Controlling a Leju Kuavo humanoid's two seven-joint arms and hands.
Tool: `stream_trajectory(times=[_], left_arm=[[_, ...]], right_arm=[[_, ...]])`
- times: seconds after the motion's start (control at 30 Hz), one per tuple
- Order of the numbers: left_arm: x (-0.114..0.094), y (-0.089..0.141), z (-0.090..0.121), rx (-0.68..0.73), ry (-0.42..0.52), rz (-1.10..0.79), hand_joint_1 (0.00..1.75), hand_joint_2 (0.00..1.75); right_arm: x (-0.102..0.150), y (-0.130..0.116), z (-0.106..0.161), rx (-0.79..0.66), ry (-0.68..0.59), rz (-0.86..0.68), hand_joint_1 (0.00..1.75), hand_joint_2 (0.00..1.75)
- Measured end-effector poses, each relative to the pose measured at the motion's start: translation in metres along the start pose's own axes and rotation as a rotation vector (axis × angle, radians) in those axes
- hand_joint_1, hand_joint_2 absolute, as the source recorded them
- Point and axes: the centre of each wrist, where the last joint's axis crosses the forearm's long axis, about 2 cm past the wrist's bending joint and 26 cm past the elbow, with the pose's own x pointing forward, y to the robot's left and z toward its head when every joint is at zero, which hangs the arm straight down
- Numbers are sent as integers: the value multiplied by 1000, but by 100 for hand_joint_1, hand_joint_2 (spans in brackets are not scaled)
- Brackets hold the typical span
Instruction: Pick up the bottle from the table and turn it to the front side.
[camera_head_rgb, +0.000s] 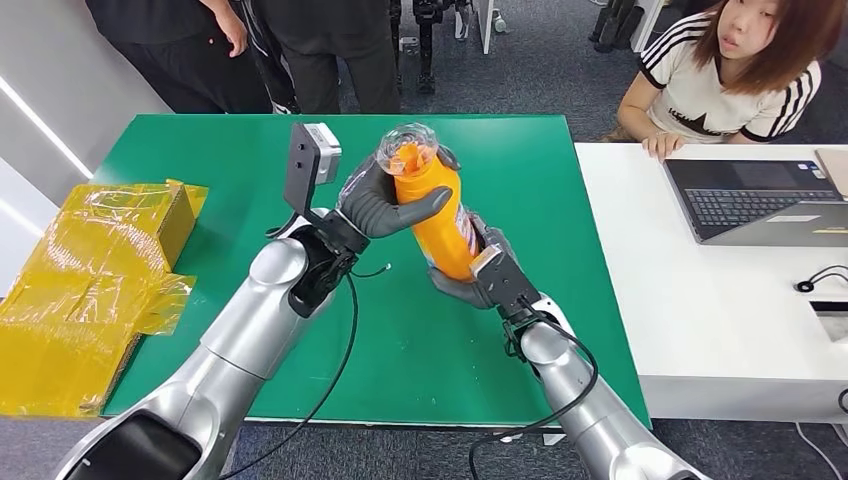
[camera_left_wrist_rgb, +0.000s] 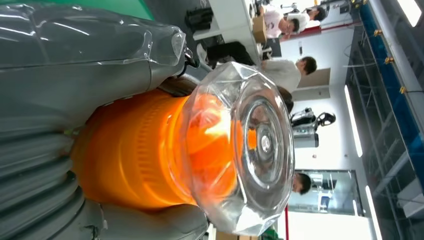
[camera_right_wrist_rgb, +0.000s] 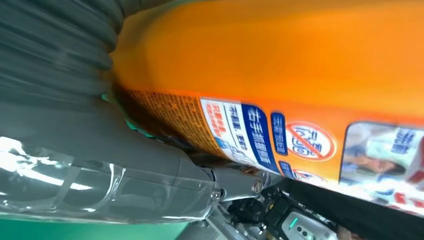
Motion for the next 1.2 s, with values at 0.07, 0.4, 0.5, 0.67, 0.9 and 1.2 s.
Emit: stream_trajectory(times=[0.07,0.4,0.5,0.67,0.9,1.2], left_arm=[[-1,0,1,-1,-1,10,175,175],[-5,3,5,2,5,-14,175,175],[-8,9,10,11,19,-28,175,175],[-13,21,21,38,44,-44,175,175],[-16,30,29,70,76,-97,175,175],[-14,39,32,112,96,-221,175,175]], right_arm=[[0,0,0,-2,-2,2,0,175],[-3,-4,15,-62,1,-43,0,175],[-5,-7,31,-92,-3,-59,0,175],[-5,-11,57,-135,-13,-72,0,175],[6,-14,84,-192,-41,-55,0,175],[23,-21,108,-238,-77,-15,0,175]])
